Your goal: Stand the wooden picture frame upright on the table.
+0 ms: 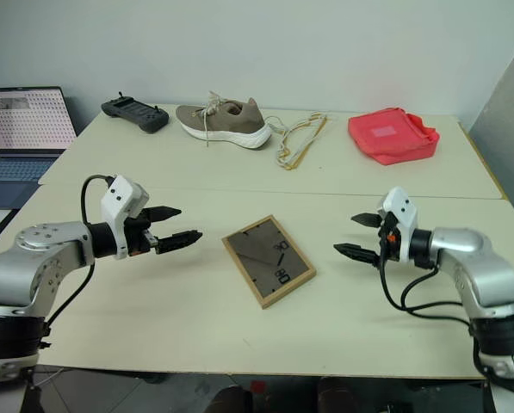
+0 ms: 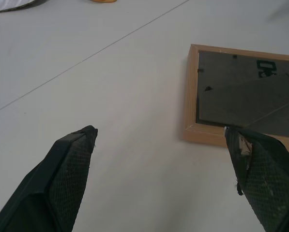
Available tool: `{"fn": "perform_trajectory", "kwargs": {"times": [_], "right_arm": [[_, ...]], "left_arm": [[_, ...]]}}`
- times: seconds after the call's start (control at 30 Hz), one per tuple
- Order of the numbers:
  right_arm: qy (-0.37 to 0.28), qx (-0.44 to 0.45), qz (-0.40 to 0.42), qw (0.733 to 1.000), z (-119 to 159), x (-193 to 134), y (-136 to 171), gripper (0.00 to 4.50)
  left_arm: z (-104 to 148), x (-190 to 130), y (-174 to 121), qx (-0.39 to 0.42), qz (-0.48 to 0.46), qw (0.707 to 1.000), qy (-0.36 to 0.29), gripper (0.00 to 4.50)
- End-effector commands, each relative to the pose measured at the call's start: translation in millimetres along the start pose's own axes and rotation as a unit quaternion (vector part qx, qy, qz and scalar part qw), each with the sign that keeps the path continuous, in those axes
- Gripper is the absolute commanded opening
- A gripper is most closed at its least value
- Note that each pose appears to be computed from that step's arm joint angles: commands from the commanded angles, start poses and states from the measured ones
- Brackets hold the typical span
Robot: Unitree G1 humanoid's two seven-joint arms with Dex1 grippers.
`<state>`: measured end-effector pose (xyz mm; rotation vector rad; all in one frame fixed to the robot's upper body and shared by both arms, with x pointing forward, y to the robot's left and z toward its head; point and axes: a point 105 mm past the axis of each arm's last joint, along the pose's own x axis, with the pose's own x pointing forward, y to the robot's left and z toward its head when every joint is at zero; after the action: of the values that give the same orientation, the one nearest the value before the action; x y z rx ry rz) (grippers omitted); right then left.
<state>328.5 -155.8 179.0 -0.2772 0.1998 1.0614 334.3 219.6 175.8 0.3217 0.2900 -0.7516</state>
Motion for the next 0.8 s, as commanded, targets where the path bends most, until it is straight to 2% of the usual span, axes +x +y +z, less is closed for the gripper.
{"fn": "perform_trajectory", "kwargs": {"times": [0.03, 0.2, 0.33, 0.43, 0.57, 0.67, 0.77, 0.8], "right_arm": [[0.007, -0.016, 0.000, 1.000, 2.2, 3.6, -10.0, 4.48], [0.012, -0.035, -0.041, 0.998, -3.0, 18.9, -32.0, 4.48], [0.000, -0.036, -0.044, 0.998, -8.9, 33.0, -33.9, 3.77], [-0.007, -0.032, -0.067, 0.997, -14.5, 52.0, -39.7, 3.04], [-0.010, -0.036, -0.100, 0.994, -17.4, 75.3, -44.5, 2.23], [-0.008, -0.033, -0.090, 0.995, -24.9, 93.2, -35.5, 1.44], [-0.009, -0.032, -0.077, 0.996, -29.2, 106.1, -23.8, 0.59], [-0.011, -0.031, -0.071, 0.997, -29.4, 110.2, -19.0, 0.48]], "left_arm": [[4.6, -0.9, 2.6, 0.033, 0.013, 0.999, -0.001, 4.50], [1.7, 1.7, -4.1, -0.008, 0.043, 0.999, -0.028, 4.50], [-9.1, 1.2, -16.1, -0.049, 0.071, 0.995, -0.041, 3.82], [-21.2, 6.0, -35.4, -0.077, 0.093, 0.992, -0.046, 3.17], [-38.7, 13.0, -47.2, -0.109, 0.141, 0.983, -0.041, 2.40], [-53.8, 24.4, -58.3, -0.108, 0.151, 0.982, -0.022, 1.73], [-57.8, 32.9, -59.9, -0.110, 0.166, 0.980, -0.019, 0.97], [-56.7, 36.3, -60.6, -0.110, 0.168, 0.979, -0.019, 0.87]]}}
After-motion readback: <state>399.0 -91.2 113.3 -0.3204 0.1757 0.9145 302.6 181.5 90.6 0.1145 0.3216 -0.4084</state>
